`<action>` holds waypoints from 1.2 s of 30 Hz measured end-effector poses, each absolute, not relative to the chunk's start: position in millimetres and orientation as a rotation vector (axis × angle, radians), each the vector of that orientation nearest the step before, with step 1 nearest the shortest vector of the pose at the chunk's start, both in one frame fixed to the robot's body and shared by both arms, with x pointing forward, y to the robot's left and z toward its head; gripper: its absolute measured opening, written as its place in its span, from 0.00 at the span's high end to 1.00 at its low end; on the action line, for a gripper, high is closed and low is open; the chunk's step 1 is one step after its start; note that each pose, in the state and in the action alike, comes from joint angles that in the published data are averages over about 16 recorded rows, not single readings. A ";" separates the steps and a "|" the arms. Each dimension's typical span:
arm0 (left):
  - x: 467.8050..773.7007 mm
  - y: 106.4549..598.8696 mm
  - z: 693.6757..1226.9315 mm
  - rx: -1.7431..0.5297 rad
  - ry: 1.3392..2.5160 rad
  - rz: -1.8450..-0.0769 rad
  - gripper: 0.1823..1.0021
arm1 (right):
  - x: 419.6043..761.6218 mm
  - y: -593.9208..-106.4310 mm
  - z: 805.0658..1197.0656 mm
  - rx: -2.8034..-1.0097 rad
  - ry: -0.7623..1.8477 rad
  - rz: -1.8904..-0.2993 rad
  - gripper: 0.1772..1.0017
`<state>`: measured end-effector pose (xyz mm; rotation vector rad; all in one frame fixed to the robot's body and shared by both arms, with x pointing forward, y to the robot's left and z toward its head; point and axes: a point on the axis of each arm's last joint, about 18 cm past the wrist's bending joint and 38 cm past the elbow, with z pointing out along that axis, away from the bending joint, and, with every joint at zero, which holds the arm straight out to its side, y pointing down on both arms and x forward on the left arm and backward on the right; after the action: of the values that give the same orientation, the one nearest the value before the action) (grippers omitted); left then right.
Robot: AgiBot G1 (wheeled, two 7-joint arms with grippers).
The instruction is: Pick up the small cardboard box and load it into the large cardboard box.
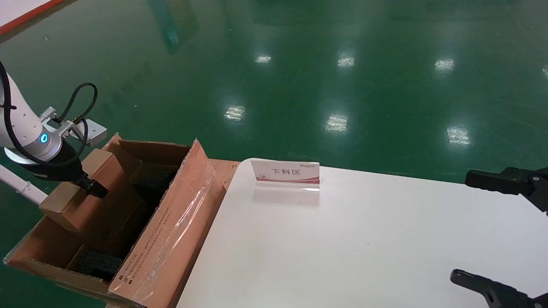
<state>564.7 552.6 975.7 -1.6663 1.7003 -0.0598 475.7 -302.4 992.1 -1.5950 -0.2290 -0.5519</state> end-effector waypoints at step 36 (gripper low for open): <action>564.8 531.1 1007.2 -1.527 1.735 -0.244 0.16 | 475.7 -302.5 992.2 -1.595 -0.229 -0.552 0.00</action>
<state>564.8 531.1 1007.2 -1.5265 1.7351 -0.2439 475.7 -302.5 992.2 -1.5946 -0.2287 -0.5524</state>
